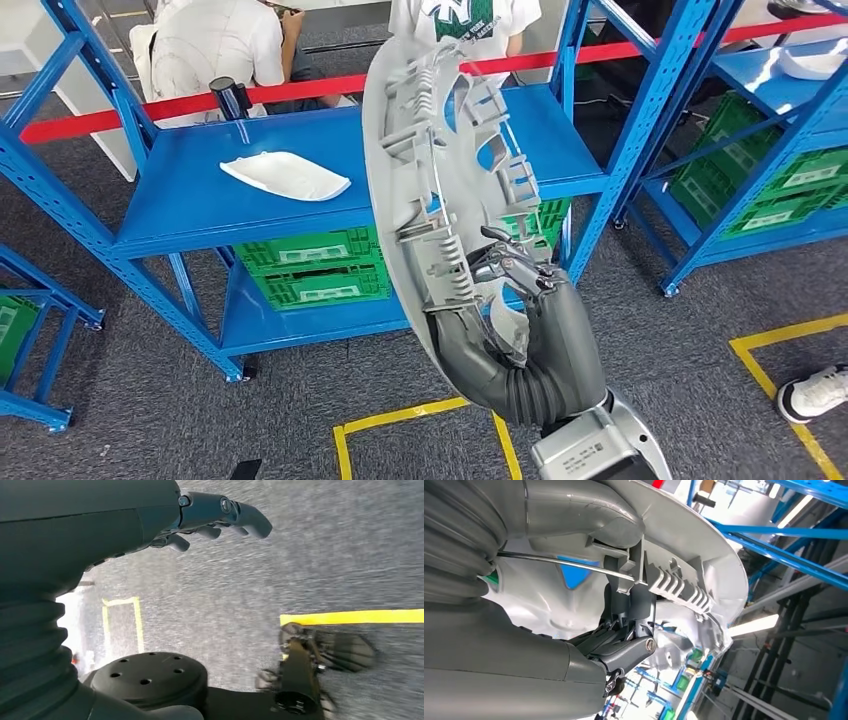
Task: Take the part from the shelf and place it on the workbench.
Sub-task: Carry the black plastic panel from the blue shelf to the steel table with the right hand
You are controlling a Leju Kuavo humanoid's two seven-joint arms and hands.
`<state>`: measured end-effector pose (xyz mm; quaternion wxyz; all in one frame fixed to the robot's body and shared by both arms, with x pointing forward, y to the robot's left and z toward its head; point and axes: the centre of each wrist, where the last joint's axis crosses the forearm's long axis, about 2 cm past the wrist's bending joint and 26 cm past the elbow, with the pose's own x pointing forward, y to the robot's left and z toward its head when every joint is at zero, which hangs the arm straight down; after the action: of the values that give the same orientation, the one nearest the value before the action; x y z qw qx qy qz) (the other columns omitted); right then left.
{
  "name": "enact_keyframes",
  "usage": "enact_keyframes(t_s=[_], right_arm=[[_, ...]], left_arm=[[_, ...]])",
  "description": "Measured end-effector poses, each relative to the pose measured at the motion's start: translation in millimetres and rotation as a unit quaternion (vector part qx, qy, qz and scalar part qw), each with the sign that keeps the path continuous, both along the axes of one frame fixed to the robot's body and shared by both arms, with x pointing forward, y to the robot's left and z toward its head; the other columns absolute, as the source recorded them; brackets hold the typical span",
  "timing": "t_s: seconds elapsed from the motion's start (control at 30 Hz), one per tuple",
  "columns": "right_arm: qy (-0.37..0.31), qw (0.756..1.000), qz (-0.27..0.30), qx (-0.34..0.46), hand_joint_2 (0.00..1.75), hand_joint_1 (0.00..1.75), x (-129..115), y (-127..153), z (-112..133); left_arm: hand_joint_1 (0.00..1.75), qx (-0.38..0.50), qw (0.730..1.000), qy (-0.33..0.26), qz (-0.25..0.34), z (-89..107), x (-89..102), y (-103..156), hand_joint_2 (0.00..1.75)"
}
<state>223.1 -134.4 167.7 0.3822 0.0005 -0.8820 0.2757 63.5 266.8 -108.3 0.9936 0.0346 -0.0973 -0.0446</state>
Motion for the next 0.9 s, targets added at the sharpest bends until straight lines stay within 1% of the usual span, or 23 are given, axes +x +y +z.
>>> enact_keyframes(t_s=[0.2, 0.37, 0.9], right_arm=[[0.000, 1.000, 0.000, -0.002, 1.75, 1.75, -0.5, 0.2, -0.3], [0.000, 1.000, 0.001, -0.001, 1.75, 1.75, -0.7, 0.6, 0.0], [0.003, 1.000, 0.002, -0.004, 1.75, 1.75, -1.9, -0.3, -1.8]], left_arm=[[0.00, 0.000, 1.000, 0.000, 0.001, -0.1, -0.2, 0.6, 1.75], [0.00, 0.001, 1.000, -0.005, 0.002, 0.5, 3.3, 1.5, 1.75], [0.00, 0.000, 1.000, -0.004, 0.002, -0.1, -0.2, 0.8, 1.75]])
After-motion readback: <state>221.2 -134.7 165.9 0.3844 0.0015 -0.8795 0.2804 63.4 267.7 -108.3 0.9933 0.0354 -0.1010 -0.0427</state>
